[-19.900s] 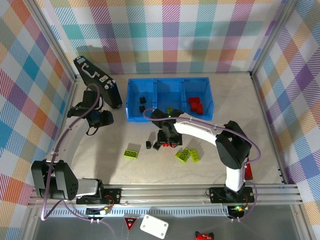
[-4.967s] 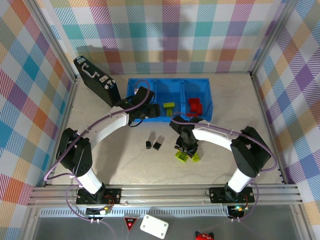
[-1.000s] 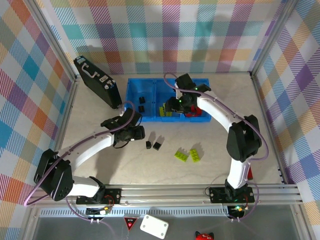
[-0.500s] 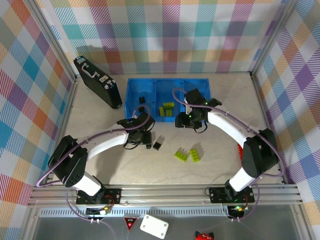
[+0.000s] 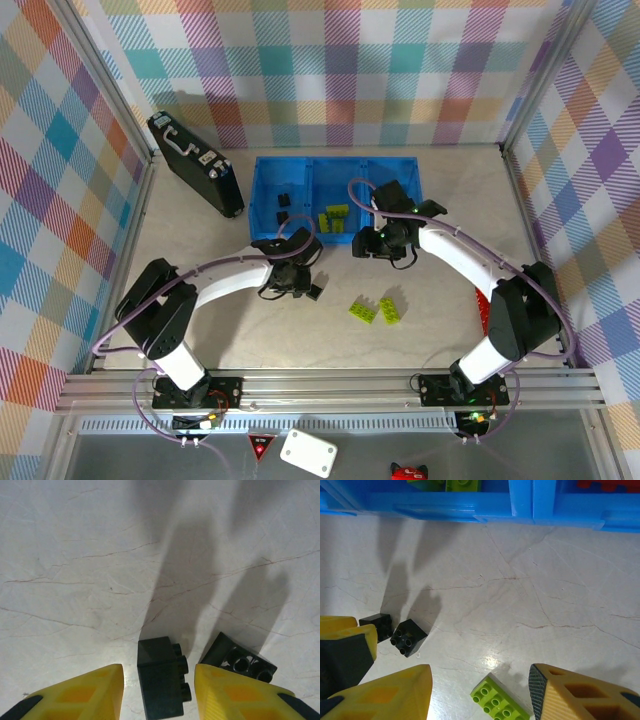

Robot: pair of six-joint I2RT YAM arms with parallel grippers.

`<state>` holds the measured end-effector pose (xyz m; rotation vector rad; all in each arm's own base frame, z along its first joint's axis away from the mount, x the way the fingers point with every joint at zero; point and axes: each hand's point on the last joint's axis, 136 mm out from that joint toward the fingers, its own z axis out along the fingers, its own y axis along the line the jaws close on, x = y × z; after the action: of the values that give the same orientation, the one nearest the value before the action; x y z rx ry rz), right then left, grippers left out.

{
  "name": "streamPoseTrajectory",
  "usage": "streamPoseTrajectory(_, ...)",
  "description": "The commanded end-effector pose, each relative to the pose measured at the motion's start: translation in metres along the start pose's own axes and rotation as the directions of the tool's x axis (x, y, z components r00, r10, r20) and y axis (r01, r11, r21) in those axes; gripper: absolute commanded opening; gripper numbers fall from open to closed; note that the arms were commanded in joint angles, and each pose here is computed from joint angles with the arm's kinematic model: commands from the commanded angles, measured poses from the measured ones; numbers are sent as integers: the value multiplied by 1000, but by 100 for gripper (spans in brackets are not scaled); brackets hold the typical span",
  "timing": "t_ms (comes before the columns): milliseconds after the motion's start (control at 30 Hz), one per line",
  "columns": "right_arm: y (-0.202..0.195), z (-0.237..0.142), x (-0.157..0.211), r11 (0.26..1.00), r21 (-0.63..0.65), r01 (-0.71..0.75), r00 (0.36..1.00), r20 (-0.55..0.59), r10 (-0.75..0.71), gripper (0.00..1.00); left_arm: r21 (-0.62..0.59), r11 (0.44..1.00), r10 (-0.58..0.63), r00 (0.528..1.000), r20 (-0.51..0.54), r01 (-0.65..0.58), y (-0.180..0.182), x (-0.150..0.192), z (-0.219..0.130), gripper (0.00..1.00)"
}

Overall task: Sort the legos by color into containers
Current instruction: Pick up the lego from the center of the table.

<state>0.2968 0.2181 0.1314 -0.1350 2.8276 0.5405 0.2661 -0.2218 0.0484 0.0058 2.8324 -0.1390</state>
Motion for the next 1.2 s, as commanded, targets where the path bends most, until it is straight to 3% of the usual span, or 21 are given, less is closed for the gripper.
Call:
streamPoseTrajectory(0, 2, -11, -4, 1000, -1, 16, 999, 28, -16, 55, 9, 1000, -12, 1000, -10, 12, -8, 1, 1, 40)
streamPoseTrajectory(700, 5, -14, -7, 1000, -6, 22, 999, 31, -21, 55, -8, 1000, -12, 1000, -15, 12, -4, 4, 4, 29)
streamPoseTrajectory(1167, 8, -18, -10, 1000, -9, 28, 999, 39, -28, 55, -6, 1000, -24, 999, 37, 24, 2, -7, -16, 26)
